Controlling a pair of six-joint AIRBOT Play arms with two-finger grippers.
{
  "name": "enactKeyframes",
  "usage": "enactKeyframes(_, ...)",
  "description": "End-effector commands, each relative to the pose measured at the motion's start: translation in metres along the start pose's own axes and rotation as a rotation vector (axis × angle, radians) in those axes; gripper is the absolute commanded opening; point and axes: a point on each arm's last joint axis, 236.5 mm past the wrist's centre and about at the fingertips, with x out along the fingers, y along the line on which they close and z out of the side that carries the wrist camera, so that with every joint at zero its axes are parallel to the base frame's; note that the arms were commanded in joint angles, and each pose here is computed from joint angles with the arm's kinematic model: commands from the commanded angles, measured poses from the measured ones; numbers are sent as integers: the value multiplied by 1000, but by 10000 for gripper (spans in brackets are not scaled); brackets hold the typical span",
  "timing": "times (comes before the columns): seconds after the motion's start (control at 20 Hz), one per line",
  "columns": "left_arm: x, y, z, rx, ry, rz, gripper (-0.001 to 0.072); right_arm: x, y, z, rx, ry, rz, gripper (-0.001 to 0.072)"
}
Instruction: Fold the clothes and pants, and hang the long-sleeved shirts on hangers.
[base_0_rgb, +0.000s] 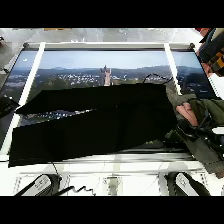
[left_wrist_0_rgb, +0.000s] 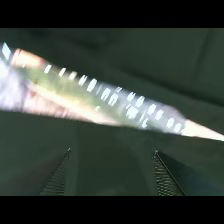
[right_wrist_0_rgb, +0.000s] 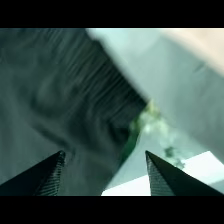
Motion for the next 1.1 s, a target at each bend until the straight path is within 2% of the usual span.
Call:
enactKeyframes(0.0, -1, 39, -18, -192, 13, 48, 578, 25, -12, 14, 171, -49, 12, 506)
enactKeyframes(0.15, -4, 81, -45, -290, 13, 124, 577, 42, -9, 15, 179, -31, 64, 506)
enactKeyframes(0.35, -4, 144, -109, -395, 94, 271, 577, 46, -10, 33, 114, -105, 75, 461)
enactKeyframes(0.45, 0, 159, -134, -469, 122, 279, 577, 46, -12, 37, 76, -120, 65, 298)
enactKeyframes(0.55, 2, 168, -154, -503, 148, 279, 577, 46, -12, 37, 22, -123, 60, 60)
enactKeyframes(0.6, 4, 171, -163, -519, 157, 278, 577, 46, -12, 36, 6, -121, 59, 21)
enactKeyframes(1.05, 16, 198, -204, -659, 137, 315, 579, 46, -12, 37, -1, -123, 57, 21)
